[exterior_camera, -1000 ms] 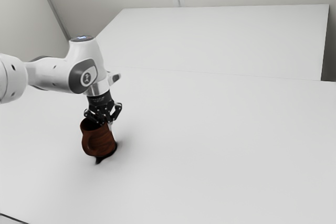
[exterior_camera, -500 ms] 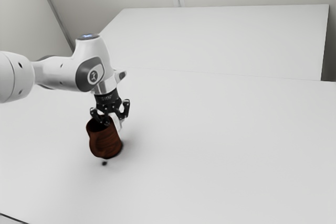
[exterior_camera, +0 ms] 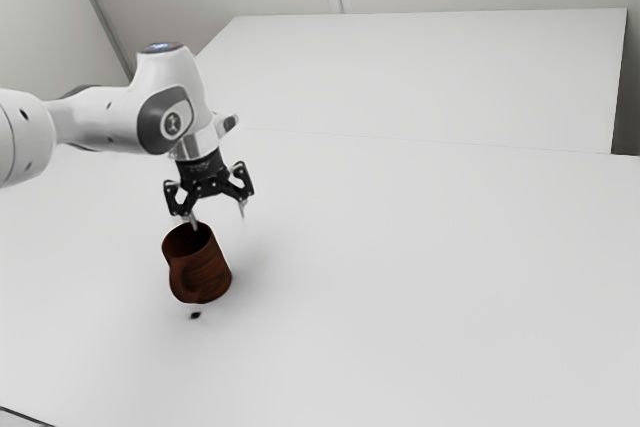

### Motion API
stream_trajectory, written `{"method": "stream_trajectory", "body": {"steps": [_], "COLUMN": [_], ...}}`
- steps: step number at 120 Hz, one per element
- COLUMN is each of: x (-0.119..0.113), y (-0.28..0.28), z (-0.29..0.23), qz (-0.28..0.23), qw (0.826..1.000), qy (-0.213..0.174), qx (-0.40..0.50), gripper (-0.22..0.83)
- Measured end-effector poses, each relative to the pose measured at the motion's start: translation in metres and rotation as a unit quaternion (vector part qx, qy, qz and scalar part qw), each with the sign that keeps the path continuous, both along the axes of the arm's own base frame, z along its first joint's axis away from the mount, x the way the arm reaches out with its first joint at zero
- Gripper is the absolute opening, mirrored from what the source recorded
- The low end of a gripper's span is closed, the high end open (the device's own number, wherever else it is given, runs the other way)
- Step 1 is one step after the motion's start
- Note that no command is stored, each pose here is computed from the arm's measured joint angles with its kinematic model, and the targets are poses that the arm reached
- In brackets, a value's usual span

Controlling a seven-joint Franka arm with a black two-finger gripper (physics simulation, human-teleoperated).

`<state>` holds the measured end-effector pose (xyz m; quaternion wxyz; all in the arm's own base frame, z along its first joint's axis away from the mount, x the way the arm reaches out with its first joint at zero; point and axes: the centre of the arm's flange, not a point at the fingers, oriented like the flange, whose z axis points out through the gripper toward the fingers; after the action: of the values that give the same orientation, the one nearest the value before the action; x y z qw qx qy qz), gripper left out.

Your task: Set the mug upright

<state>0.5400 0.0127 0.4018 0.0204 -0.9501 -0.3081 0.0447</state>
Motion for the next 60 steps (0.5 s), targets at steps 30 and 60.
{"method": "stream_trajectory", "body": {"steps": [30,60], "x": [0.016,0.020], "y": [0.004,0.010], "z": [0.084,0.194], "qz": [-0.041,-0.133], "qw": [0.998,0.987], "qy": [-0.042,-0.088], "qx": [0.011,0.030], "gripper": [0.60,0.61]}}
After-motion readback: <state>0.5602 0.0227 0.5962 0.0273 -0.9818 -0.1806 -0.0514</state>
